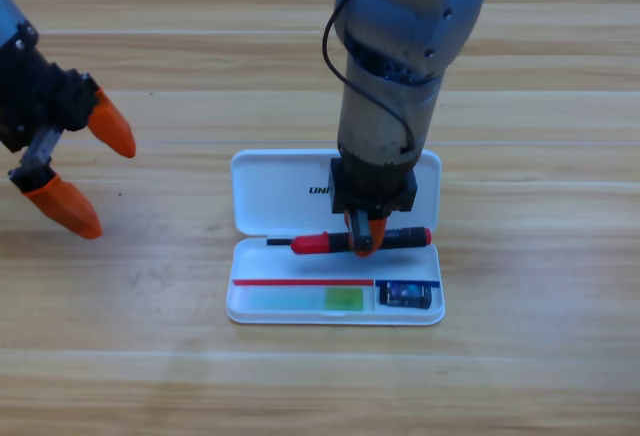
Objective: Clean up eraser and pencils
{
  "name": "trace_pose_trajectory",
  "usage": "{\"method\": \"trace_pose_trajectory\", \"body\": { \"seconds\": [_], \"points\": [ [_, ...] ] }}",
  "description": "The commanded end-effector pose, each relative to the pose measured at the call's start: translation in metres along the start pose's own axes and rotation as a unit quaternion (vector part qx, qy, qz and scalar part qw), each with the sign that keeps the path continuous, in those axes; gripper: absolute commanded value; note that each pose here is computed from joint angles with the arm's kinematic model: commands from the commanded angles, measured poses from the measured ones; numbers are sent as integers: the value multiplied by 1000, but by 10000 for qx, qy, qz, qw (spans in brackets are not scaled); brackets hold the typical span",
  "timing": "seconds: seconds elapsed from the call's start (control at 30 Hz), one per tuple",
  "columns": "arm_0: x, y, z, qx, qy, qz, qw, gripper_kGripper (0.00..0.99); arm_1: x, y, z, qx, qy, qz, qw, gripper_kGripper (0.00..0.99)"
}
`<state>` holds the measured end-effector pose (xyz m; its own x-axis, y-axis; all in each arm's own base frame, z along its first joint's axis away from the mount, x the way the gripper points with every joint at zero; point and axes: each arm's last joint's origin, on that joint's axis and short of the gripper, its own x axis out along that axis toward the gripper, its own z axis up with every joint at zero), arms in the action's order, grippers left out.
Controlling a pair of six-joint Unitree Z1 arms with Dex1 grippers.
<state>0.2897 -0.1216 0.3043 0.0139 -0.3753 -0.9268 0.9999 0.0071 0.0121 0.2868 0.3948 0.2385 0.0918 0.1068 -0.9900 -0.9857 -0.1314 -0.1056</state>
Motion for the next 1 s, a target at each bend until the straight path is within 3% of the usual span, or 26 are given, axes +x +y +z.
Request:
{"method": "trace_pose_trajectory", "body": {
  "seconds": [0.03,0.17,0.2,0.27,0.3,0.33,0.57,0.73,0.83,1.0],
  "points": [
    [6,1,-14,-171,-84,-222,9996,990,46,5,15,-99,359,240,9990,0],
    [9,1,-15,-156,-124,-295,9994,990,49,4,16,-92,369,218,9990,2],
    [9,2,-15,-156,-124,-295,9994,990,50,4,17,-92,369,218,9990,172],
    [11,1,-16,-171,-112,-328,9993,990,49,3,16,-54,364,200,9991,669],
    [12,2,-16,-174,-110,-335,9992,990,46,2,16,-31,362,156,9992,867],
    [12,2,-16,-177,-108,-342,9992,990,40,2,15,-7,329,113,9994,917],
    [17,5,-17,-219,-101,-430,9988,990,-49,21,-5,151,-434,-14,9989,986],
    [19,11,-14,-201,-222,-433,9986,990,-149,66,-63,374,-1585,181,9865,989],
    [17,25,-12,-226,-420,-330,9983,979,-190,98,-110,632,-2418,51,9682,990],
    [24,77,-17,-417,-976,-256,9940,792,-213,153,-168,899,-3526,-147,9313,990]
  ]
}}
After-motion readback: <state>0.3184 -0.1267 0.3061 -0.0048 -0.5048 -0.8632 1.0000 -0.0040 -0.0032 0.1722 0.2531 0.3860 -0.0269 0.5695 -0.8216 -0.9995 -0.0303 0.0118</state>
